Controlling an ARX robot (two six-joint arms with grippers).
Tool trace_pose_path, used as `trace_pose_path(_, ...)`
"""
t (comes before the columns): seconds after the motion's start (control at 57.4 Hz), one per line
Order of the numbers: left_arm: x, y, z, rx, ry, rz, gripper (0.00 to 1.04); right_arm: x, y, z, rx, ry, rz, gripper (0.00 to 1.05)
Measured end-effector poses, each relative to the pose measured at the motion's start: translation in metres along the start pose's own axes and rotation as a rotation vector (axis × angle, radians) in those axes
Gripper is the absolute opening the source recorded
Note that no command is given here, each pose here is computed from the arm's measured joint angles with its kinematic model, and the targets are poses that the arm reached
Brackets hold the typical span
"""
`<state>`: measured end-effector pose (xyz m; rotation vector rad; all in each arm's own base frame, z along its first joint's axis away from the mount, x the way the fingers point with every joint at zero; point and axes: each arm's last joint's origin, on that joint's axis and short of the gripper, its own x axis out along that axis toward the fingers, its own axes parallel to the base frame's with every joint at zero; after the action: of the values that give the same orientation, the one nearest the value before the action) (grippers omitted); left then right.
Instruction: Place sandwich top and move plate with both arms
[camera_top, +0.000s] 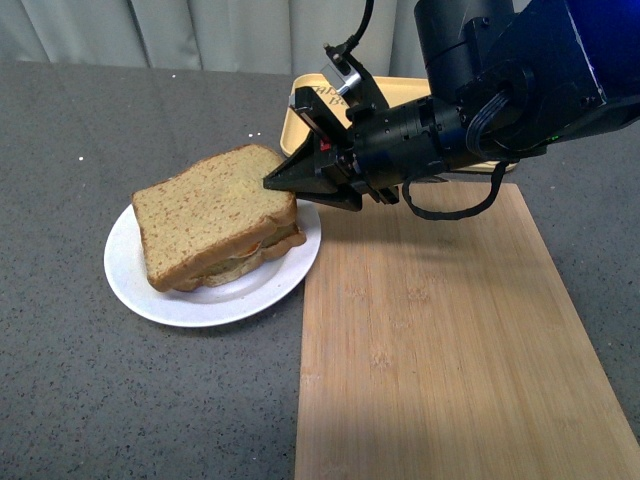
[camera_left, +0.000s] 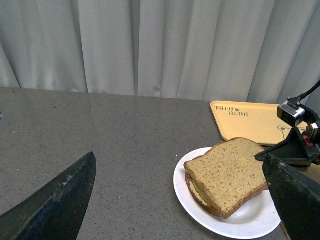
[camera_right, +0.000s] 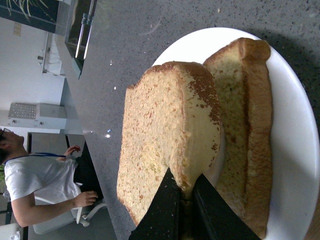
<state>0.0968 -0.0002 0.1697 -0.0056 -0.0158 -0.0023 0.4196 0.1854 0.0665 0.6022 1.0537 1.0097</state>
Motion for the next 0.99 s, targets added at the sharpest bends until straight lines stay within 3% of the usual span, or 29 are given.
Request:
trace_pose_path(0.07, 0.000, 0.000, 0.000, 0.000, 0.000, 0.000, 0.98, 0.000, 0.000, 0.001, -0.013, -0.014, -0.012, 0.03)
trace_pose_path(0.262, 0.000, 0.000, 0.000, 0.000, 0.000, 0.000, 0.98, -0.026, 0.014, -0.003, -0.108, -0.160, -0.084, 0.52)
trace_pose_path(0.436, 0.000, 0.000, 0.000, 0.000, 0.000, 0.000, 0.98, -0.076, 0.042, -0.003, -0.205, -0.335, -0.235, 0.85)
trace_pose_path(0.523, 0.000, 0.000, 0.000, 0.000, 0.001, 0.000, 0.98, -0.102, 0.050, -0.008, -0.220, -0.430, -0.320, 0.97)
trace_pose_path(0.61, 0.000, 0.000, 0.000, 0.000, 0.001, 0.000, 0.98, -0.122, 0.054, -0.015, -0.253, -0.543, -0.437, 0.93)
trace_pose_path(0.68, 0.000, 0.000, 0.000, 0.000, 0.001, 0.000, 0.98, -0.135, 0.054, -0.026, -0.415, -0.819, -0.705, 0.81)
trace_pose_path(0.767, 0.000, 0.000, 0.000, 0.000, 0.000, 0.001, 0.98, -0.152, 0.054, -0.049, -0.505, -1.001, -0.920, 0.67)
trace_pose_path(0.994, 0.000, 0.000, 0.000, 0.000, 0.000, 0.000, 0.98, -0.190, 0.071, -0.098, -0.589, -1.063, -0.995, 0.29)
